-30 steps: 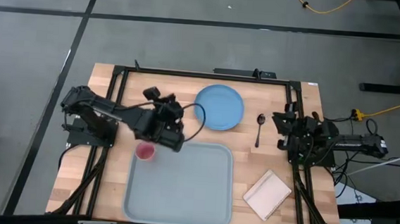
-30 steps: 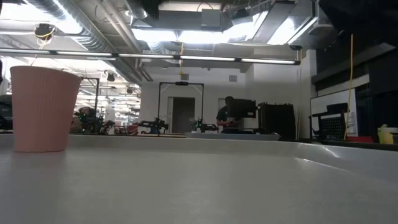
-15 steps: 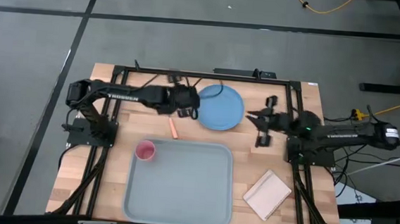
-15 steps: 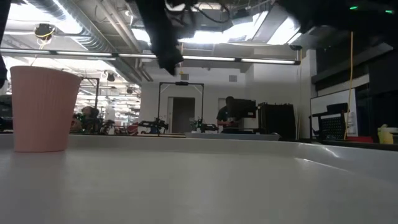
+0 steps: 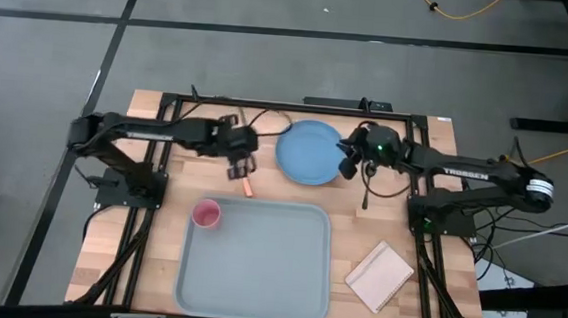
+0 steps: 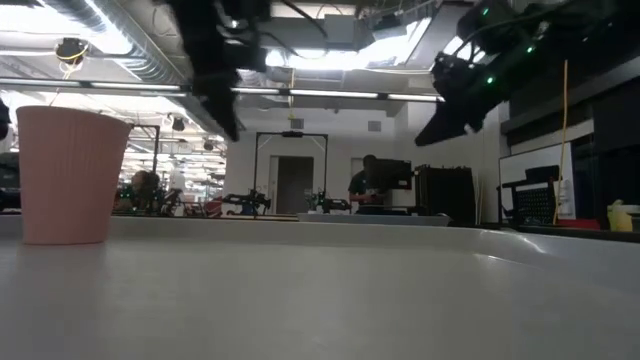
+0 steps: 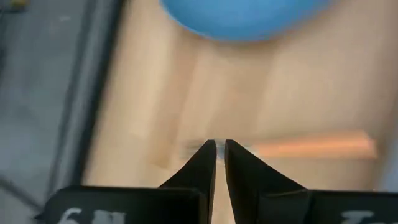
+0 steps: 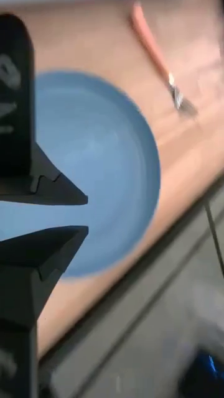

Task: Pick and place plate/cup/fork/spoon on tray
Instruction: Put the blue plate to the bottom of the pink cup on the gray serving tray

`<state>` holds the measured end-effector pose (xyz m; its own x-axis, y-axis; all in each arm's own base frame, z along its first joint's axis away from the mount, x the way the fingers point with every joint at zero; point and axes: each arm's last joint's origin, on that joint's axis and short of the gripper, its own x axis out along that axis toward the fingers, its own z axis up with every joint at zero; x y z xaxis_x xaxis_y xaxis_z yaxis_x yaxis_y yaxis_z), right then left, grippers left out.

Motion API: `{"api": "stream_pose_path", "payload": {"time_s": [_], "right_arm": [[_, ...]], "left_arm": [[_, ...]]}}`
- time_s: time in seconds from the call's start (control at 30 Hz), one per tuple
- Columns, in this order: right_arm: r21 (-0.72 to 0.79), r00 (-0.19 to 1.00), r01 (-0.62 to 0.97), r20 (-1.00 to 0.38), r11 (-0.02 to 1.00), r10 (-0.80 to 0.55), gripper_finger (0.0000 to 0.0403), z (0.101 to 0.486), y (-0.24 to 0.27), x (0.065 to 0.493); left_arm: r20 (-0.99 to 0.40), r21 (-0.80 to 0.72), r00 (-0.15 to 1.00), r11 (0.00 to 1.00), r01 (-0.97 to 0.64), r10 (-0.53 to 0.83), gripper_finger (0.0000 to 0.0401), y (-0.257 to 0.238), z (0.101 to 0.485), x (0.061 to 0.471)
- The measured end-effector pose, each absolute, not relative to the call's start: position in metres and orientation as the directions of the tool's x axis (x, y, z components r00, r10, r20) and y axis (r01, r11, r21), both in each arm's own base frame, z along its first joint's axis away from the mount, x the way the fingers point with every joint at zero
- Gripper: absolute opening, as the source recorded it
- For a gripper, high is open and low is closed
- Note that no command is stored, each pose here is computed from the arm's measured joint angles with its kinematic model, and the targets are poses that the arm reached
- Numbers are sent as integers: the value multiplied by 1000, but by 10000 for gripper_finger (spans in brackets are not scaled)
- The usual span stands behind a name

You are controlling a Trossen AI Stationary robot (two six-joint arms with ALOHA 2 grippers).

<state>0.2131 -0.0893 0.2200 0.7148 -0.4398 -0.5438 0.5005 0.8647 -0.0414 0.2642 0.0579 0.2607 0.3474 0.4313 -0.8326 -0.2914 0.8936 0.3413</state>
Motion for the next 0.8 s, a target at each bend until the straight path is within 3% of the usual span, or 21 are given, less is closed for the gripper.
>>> {"api": "stream_pose_path", "payload": {"time_s": [0.13, 0.37, 0.57, 0.8], "right_arm": [[34, 721, 403, -627, 915, -295, 69, 201, -98, 219], [-22, 702, 286, -676, 958, -225, 69, 182, -103, 226], [-6, 718, 52, -695, 999, -42, 69, 171, -97, 232], [-8, 660, 14, -751, 1000, -15, 69, 151, -85, 243]], "left_arm": [[-791, 240, 509, 938, -251, 339, 27, 24, 248, 247], [-625, 210, 721, 954, -214, 299, 27, -19, 240, 228], [-581, 198, 769, 963, -182, 266, 27, -36, 241, 223], [-596, 296, 726, 934, -198, 343, 27, -46, 243, 202]]}}
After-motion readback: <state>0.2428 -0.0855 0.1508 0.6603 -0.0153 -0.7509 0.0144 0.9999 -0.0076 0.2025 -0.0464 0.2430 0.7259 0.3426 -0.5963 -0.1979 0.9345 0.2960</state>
